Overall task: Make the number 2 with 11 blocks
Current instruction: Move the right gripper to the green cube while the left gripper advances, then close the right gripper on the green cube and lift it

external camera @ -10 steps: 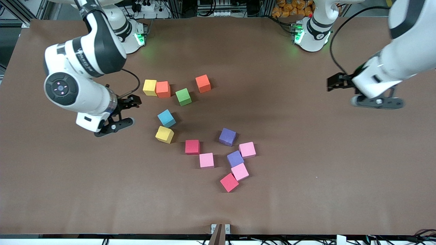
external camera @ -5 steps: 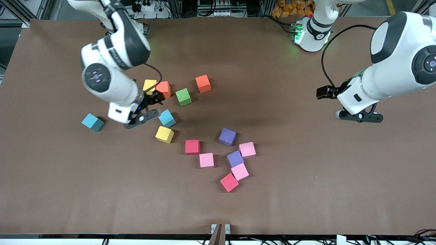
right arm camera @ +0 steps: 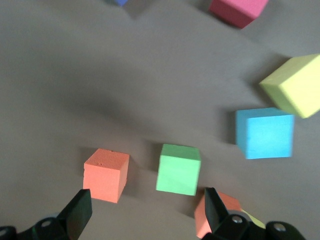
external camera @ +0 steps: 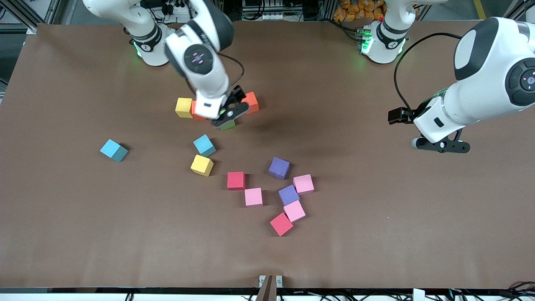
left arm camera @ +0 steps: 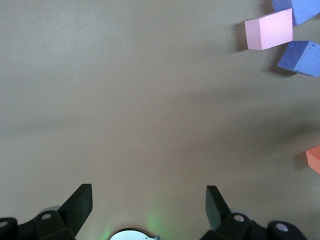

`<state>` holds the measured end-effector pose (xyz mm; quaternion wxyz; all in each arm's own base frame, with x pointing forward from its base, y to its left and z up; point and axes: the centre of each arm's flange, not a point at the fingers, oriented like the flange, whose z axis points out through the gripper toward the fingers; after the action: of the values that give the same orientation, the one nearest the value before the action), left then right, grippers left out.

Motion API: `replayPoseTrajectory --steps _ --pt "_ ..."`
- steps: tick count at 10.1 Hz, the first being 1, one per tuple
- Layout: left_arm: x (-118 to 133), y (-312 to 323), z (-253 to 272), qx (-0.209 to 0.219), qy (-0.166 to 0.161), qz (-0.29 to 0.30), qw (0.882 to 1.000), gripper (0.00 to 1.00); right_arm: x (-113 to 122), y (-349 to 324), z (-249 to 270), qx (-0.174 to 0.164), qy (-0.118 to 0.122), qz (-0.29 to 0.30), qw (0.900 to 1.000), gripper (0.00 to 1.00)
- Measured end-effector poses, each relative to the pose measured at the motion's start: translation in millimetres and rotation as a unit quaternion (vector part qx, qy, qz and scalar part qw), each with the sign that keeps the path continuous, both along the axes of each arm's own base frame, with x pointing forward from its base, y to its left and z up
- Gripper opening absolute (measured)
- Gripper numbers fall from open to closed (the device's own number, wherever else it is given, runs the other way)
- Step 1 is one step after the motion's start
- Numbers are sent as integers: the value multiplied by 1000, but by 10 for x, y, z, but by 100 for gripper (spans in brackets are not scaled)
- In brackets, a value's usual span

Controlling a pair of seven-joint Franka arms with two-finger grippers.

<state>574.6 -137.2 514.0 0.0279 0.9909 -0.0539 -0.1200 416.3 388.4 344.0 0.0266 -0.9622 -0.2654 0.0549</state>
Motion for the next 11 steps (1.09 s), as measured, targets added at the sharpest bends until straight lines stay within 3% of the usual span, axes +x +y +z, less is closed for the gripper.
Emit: replayPoseTrajectory --steps 3,8,11 --pt "29 -29 16 -3 -13 -1 1000 100 -179 -227 -462 -15 -33 22 999 100" --pt "58 6 -30 10 -15 -3 1000 100 -431 -276 -833 -4 -46 36 998 100" --pt "59 7 -30 10 -15 -3 1000 100 -493 -348 -1050 -11 -40 28 999 100"
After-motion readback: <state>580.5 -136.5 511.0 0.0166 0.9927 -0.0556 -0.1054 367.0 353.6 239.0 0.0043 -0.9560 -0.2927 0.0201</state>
